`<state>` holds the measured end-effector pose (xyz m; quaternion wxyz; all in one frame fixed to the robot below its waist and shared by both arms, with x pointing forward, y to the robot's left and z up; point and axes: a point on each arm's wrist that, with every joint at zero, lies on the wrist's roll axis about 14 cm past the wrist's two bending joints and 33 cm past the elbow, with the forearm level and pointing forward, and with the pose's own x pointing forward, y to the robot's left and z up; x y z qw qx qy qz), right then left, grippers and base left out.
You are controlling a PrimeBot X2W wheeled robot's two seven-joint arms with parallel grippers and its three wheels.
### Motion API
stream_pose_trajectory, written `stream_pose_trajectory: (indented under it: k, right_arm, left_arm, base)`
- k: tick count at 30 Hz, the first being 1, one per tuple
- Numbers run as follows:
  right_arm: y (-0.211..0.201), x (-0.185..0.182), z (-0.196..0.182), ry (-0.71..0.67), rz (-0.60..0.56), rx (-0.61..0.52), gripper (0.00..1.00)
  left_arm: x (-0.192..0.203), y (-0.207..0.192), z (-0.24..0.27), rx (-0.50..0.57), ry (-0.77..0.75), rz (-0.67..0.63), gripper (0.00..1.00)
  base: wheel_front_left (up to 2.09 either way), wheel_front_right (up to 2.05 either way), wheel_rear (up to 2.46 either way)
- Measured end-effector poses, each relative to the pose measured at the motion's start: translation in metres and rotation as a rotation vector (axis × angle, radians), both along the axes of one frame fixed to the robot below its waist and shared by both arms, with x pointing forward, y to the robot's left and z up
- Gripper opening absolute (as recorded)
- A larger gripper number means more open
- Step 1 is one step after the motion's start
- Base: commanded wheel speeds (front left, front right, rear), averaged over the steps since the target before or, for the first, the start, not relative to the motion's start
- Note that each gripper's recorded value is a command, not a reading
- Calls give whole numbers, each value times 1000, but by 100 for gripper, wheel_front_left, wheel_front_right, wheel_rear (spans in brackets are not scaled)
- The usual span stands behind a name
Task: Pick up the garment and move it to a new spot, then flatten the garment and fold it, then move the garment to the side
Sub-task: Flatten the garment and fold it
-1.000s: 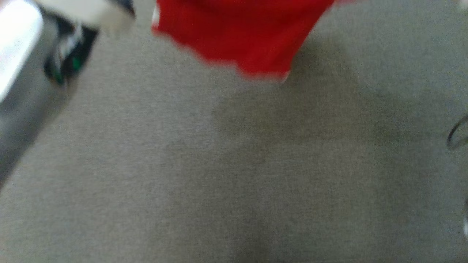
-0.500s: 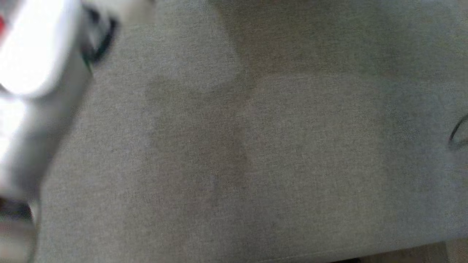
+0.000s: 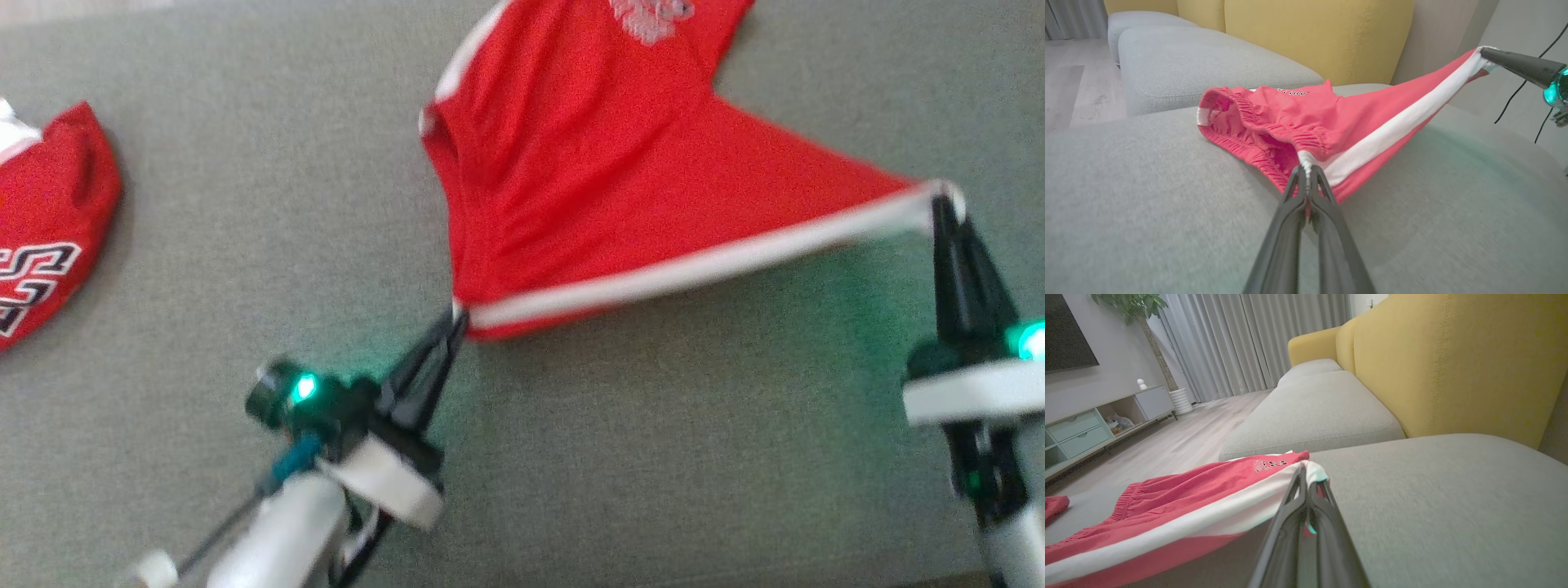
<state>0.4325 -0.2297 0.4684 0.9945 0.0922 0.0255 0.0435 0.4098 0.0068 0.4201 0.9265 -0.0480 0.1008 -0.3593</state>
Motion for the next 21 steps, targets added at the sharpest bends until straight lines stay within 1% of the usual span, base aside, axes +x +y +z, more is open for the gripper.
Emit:
stream_pose_trajectory:
  k: [3,6,11,13,17,19,21]
  right_arm:
    - [-4,-31,-4,35,-14,9,0]
    - [-6,-56,3,45,-4,-2,0]
    - [-13,-76,26,15,-7,-17,0]
    - [-15,-76,33,8,-10,-23,0]
    - [-17,-64,45,-18,-10,-45,0]
    - [-15,-52,45,-10,-3,-61,0]
    - [-13,-34,48,-15,8,-85,0]
  left_arm:
    - [-25,3,0,-1,13,16,0]
    - [-46,10,0,0,24,42,0]
    - [-68,18,10,-36,26,75,0]
    - [-70,17,18,-58,13,80,0]
    - [-61,16,30,-108,-5,92,0]
    - [-50,14,36,-122,-23,95,0]
    - [-33,10,44,-147,-47,98,0]
  base:
    - [0,0,0]
    - [0,0,0]
    - [0,0,0]
    - [0,0,0]
    - [0,0,0]
    - [0,0,0]
    - [0,0,0]
